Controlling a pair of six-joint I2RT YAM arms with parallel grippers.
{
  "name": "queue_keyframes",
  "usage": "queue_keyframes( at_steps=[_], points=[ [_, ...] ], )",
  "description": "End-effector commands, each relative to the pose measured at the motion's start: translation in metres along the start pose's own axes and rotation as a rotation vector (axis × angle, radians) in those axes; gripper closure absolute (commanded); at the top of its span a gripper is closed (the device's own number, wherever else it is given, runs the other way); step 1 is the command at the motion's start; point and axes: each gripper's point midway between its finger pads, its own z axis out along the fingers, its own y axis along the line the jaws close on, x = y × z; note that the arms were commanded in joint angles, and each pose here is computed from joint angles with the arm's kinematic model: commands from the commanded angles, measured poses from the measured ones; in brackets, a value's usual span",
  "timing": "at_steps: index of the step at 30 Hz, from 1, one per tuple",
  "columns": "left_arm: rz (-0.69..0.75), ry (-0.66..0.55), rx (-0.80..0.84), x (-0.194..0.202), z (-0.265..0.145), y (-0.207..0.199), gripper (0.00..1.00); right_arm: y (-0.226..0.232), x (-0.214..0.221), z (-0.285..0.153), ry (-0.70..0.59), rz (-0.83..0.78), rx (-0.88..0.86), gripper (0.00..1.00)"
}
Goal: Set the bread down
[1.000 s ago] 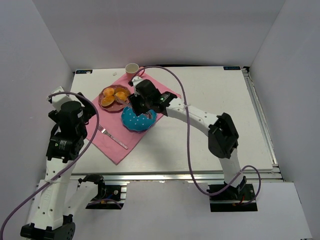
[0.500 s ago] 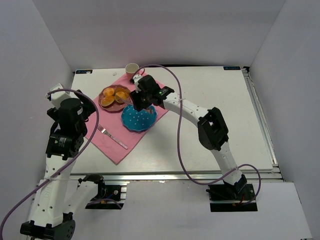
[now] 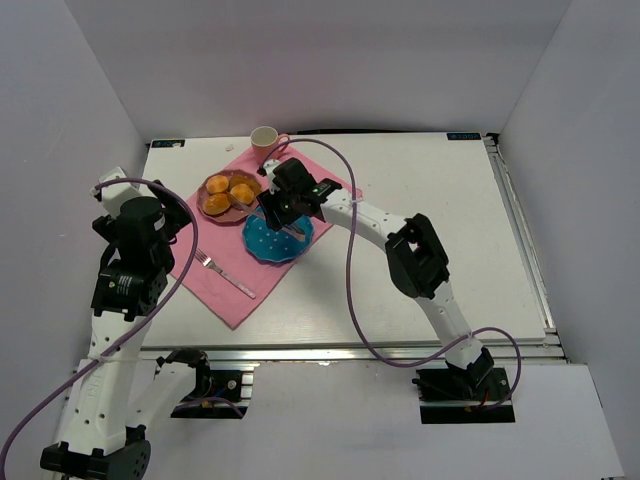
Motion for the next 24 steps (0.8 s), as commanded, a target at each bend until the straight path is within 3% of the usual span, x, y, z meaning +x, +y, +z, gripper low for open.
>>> queue_keyframes(
  at_steps=[1, 13, 14, 18, 24],
  points=[
    [0.011, -0.013, -0.009, -0.003, -0.002, 0.003, 0.02, -0.002, -0.034, -0.001, -0.1, -0.018, 0.021, 0.38],
    [0.016, -0.012, -0.011, -0.002, 0.0, 0.003, 0.02, -0.015, -0.027, 0.003, -0.082, -0.01, 0.089, 0.41],
    [0.019, -0.01, -0.012, -0.001, 0.0, 0.003, 0.02, -0.014, -0.027, 0.003, -0.082, -0.008, 0.087, 0.43],
    [0.024, -0.007, -0.015, 0.002, 0.001, 0.004, 0.02, -0.011, -0.032, -0.001, -0.097, 0.0, 0.075, 0.67],
    [0.016, -0.009, -0.004, 0.001, 0.0, 0.002, 0.02, 0.001, -0.068, -0.035, -0.188, 0.012, 0.059, 0.68]
  ],
)
